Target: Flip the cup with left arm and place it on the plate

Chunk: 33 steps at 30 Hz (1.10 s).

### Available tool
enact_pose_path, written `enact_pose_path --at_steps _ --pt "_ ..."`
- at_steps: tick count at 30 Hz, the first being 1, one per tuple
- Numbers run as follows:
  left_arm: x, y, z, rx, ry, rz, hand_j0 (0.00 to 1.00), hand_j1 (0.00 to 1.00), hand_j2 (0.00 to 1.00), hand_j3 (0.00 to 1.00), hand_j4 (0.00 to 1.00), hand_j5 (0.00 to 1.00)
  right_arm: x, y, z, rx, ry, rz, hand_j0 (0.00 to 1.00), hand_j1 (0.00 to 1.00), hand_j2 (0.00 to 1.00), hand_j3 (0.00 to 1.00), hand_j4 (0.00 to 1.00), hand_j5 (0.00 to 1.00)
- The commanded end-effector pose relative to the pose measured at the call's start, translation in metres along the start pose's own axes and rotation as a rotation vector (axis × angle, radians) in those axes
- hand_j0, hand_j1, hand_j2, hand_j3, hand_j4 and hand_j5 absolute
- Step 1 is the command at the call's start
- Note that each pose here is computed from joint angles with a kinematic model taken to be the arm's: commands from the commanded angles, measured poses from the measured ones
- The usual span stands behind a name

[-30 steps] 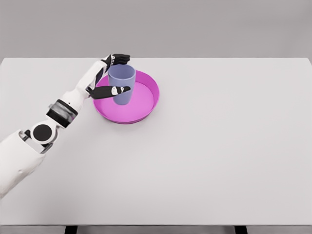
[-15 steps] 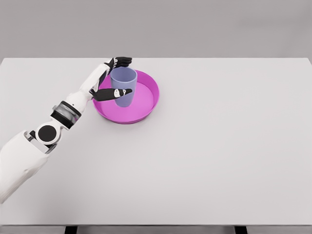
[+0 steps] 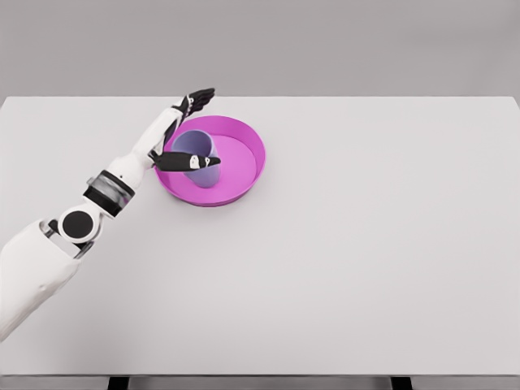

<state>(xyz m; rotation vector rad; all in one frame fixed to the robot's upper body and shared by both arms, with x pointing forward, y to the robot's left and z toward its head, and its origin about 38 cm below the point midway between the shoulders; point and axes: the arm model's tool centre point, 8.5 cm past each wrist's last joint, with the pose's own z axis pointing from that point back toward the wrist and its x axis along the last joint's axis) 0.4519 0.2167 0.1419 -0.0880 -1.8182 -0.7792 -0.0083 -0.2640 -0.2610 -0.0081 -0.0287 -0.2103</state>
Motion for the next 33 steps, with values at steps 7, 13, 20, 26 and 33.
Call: enact_pose_path --at_steps 7,13,20,26,33 --pt "0.01 0.0 0.0 -0.006 -0.028 -0.002 1.0 1.0 1.0 1.0 1.0 1.0 0.0 0.0 0.0 0.0 0.0 0.0 1.0 1.0 1.0 1.0 1.0 1.0" --pt "0.024 0.001 0.0 -0.019 -0.066 -0.007 1.0 1.0 1.0 1.0 1.0 1.0 0.0 0.0 0.0 0.0 0.0 0.0 1.0 1.0 1.0 1.0 1.0 1.0" --pt "0.042 0.015 0.011 -0.037 -0.1 -0.052 1.0 1.0 1.0 1.0 1.0 1.0 0.0 0.0 0.0 0.0 0.0 0.0 1.0 1.0 1.0 1.0 1.0 1.0" --pt "0.075 0.065 0.059 -0.099 -0.093 -0.224 1.0 1.0 1.0 1.0 1.0 1.0 0.0 0.0 0.0 0.0 0.0 0.0 1.0 1.0 1.0 1.0 1.0 1.0" --pt "0.088 0.098 0.087 -0.109 -0.046 -0.329 1.0 1.0 1.0 1.0 1.0 1.0 0.0 0.0 0.0 0.0 0.0 -0.003 1.0 1.0 1.0 1.0 1.0 1.0"
